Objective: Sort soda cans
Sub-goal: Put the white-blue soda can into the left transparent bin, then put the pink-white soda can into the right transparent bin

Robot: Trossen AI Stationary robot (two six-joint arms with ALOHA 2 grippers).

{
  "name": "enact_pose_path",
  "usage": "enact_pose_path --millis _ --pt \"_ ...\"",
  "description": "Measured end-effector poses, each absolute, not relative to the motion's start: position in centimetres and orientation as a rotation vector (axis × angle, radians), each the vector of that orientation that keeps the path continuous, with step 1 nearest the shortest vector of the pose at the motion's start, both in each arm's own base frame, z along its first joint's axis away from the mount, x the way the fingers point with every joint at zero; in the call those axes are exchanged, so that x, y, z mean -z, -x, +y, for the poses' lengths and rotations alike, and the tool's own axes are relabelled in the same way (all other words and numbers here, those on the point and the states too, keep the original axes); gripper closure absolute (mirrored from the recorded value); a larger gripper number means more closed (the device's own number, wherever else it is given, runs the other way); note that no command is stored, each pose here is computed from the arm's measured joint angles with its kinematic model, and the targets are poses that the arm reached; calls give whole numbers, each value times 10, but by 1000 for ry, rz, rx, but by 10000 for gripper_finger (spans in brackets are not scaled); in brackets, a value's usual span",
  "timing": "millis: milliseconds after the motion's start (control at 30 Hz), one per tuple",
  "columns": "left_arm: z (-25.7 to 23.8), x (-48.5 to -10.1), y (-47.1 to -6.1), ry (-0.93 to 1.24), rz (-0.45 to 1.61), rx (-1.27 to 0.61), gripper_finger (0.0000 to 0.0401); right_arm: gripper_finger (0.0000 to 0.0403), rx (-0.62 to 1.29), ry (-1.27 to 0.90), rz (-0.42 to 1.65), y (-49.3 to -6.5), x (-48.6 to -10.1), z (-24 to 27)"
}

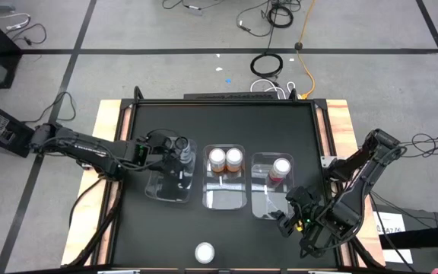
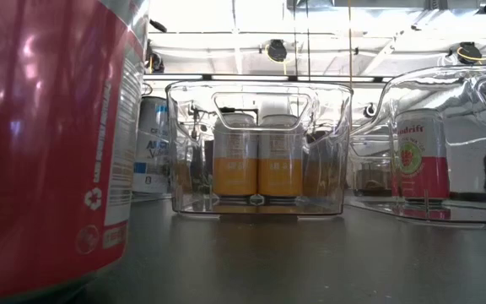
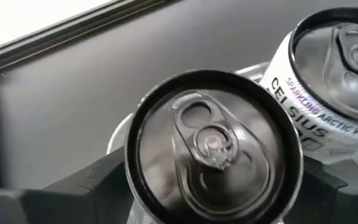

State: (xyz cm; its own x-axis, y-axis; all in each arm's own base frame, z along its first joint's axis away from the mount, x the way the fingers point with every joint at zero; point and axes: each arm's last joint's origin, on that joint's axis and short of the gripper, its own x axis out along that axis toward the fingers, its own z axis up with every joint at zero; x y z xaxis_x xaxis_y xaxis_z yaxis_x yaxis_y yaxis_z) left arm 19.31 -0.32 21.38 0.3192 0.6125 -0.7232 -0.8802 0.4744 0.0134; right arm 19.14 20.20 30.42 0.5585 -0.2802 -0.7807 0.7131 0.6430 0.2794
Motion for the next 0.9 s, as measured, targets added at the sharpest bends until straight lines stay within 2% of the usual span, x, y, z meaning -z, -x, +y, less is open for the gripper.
enact_pose_path --millis 233,567,900 --pt "-4 -214 -193 434 742 -1010 57 32 634 -634 768 -191 -304 202" --pt "-6 -215 -192 470 801 -938 56 32 634 -634 768 -191 -304 202" --pt "-4 -232 -179 525 722 -902 56 32 630 -638 766 -192 -304 202"
